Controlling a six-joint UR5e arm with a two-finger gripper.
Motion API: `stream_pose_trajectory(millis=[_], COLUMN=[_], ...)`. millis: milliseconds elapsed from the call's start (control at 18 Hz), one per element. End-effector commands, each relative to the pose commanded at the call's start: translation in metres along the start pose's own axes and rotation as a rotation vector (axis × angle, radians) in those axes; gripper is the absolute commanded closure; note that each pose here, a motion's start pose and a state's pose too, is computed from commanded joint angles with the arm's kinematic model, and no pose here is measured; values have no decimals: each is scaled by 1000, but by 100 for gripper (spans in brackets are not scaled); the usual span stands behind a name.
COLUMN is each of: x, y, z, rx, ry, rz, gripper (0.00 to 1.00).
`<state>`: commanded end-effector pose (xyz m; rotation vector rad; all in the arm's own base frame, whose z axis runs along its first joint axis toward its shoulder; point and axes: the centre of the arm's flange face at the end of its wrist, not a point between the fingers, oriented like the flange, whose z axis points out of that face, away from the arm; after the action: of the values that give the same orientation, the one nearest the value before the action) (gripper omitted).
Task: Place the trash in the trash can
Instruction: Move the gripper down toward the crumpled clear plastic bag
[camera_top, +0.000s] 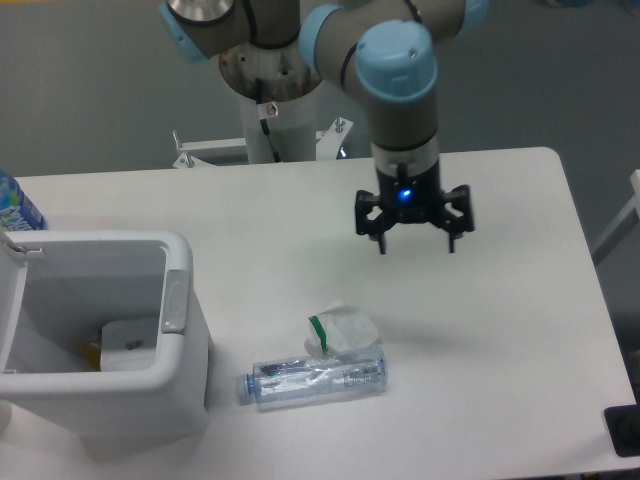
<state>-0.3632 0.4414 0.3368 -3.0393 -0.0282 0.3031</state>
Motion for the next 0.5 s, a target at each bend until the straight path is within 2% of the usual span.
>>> stream_pose_trajectory(millis=[278,500], x=[21,31], y=[-29,-33], z=[69,93], rx=[-40,-53], ry=[82,110], rz=[251,296], gripper=[0,0])
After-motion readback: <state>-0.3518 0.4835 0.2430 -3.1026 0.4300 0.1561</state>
